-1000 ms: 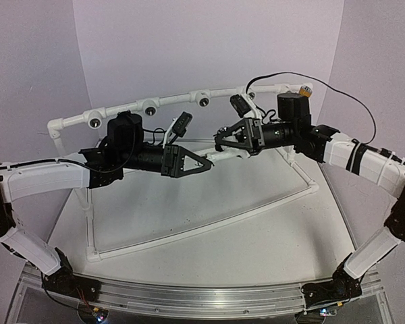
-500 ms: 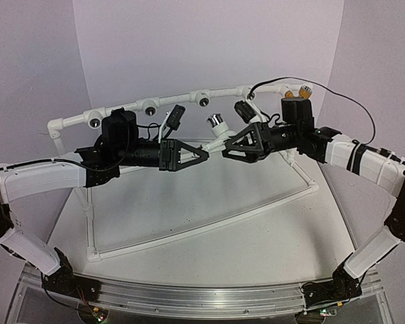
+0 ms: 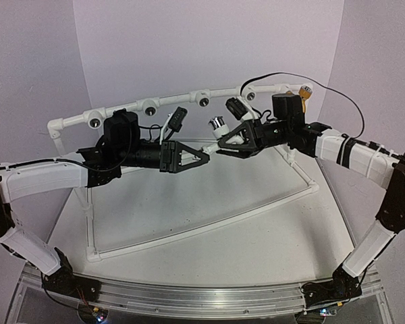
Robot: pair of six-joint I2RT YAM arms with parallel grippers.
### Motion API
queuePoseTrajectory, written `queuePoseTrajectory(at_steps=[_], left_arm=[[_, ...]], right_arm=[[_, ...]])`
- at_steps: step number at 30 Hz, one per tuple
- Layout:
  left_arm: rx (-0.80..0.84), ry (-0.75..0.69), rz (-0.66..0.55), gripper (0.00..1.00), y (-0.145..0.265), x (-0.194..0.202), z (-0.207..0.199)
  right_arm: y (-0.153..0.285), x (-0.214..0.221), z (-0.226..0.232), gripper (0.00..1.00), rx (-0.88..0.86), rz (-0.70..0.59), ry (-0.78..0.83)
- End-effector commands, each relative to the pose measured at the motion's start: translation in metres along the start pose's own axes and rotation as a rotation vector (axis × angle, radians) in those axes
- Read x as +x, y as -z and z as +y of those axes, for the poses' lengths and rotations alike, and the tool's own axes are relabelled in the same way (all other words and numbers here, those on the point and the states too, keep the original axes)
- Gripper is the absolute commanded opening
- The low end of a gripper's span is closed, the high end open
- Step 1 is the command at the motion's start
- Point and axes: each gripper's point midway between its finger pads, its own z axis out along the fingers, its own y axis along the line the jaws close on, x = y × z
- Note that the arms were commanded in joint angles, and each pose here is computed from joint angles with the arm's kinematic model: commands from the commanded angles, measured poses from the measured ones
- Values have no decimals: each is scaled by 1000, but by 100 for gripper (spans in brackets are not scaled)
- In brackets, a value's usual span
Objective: Install the water faucets
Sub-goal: Pass from the left arm to the right, then hold the pipe with the faucet installed at the center of the board.
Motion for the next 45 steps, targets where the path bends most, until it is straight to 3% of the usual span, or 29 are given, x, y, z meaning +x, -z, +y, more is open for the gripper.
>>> queuePoseTrajectory(at_steps=[1, 6, 10, 12, 15, 16, 19, 23, 26, 27, 29, 32, 37, 40, 45], left_arm=[[48, -41, -27, 0, 0, -11, -12], [44, -32, -23, 0, 0, -8, -10], [44, -32, -22, 0, 0, -7, -10], [44, -29, -19, 0, 0, -6, -9], [44, -26, -15, 0, 0, -4, -8], [44, -25, -15, 0, 0, -4, -8], [31, -19, -19, 3, 0, -4, -6], [-13, -19, -36, 31, 4, -4, 2], [-50, -18, -52, 69, 9, -3, 8], [-61, -19, -55, 77, 10, -2, 10], [-83, -14, -56, 84, 12, 0, 14], [-114, -5, -57, 85, 13, 4, 22], [-186, 17, -18, 80, 10, 23, 48], [-247, 20, 22, 79, 5, 42, 67], [-431, -48, 161, 80, -18, 89, 105]], right_arm=[[-1, -12, 25, 48, -48, -1, 105], [-1, -13, 25, 53, -43, -5, 105], [-2, -15, 25, 49, -40, -9, 107], [-2, -16, 24, 40, -34, -13, 105], [-3, -18, 23, 5, -21, -22, 118], [-3, -18, 22, 0, -4, -33, 128], [2, -21, 16, 0, 84, -87, 201], [15, -20, 6, 0, 250, -133, 317], [22, -19, 3, 0, 322, -138, 372], [23, -19, 2, 0, 335, -140, 379], [27, -20, -2, 0, 378, -142, 397], [38, -17, -17, 0, 516, -118, 431], [94, -17, -46, 0, 952, -82, 683], [132, -21, -53, 0, 1193, -19, 749], [155, -21, -46, 0, 1326, 106, 946]])
